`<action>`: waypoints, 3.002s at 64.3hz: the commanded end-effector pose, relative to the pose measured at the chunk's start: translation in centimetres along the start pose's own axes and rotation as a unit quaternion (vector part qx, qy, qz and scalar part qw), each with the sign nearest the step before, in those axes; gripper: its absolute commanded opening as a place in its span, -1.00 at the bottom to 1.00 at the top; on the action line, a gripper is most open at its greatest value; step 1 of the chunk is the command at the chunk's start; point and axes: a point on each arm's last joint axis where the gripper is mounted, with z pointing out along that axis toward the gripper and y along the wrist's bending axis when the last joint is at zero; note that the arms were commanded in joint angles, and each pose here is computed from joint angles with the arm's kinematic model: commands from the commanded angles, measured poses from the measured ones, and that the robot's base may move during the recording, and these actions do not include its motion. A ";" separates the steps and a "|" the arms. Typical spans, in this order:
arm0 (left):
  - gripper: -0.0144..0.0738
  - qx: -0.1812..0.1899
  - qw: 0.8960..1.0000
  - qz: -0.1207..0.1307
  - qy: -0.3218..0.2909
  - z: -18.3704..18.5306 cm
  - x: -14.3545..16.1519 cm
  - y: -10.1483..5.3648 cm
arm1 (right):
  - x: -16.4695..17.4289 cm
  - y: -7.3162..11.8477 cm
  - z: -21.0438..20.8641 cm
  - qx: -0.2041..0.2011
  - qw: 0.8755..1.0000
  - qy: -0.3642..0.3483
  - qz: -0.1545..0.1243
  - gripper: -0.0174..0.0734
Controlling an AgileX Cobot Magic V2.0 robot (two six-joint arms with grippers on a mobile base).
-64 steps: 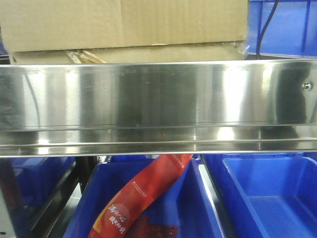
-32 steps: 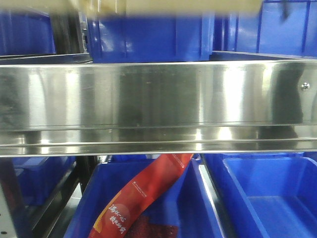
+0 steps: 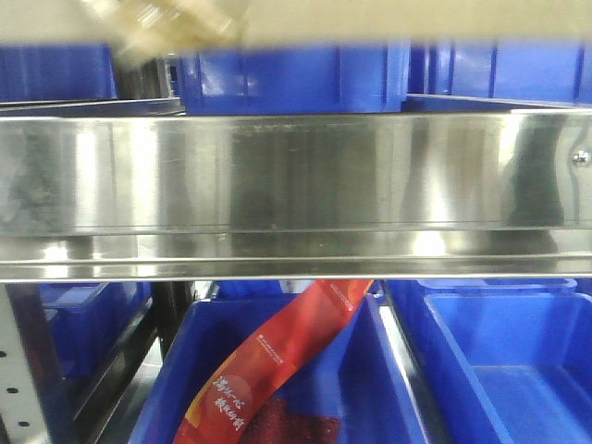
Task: Grab carton from right shelf to conveyor
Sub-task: 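Lift the carton with both grippers and pull it off the shelf, then hold the carton with both grippers while the base turns and drives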
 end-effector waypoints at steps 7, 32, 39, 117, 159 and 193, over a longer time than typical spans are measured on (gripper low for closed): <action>-0.71 0.018 1.000 0.002 -0.018 -1.5 1.4 0.2 | 2.2 0.2 -1.6 -0.012 0.999 -0.034 -0.011 -0.76; -0.71 0.037 0.999 -0.004 -0.007 -1.5 2.0 0.0 | 2.1 0.3 -1.7 -0.016 0.999 -0.047 -0.010 -0.76; -0.71 0.036 0.999 -0.004 -0.007 -1.5 2.0 0.0 | 2.1 0.3 -1.7 -0.016 0.999 -0.047 -0.010 -0.76; -0.71 0.034 0.999 -0.003 -0.007 -1.4 2.0 0.0 | 2.1 0.3 -1.7 -0.016 0.999 -0.047 -0.010 -0.76; -0.71 0.034 0.999 -0.003 -0.007 -1.4 2.0 0.0 | 1.9 0.3 -1.7 -0.017 0.998 -0.055 -0.009 -0.76; -0.71 0.032 0.999 -0.002 -0.007 -1.4 1.9 0.1 | 1.4 0.3 -1.8 -0.019 0.996 -0.081 -0.009 -0.76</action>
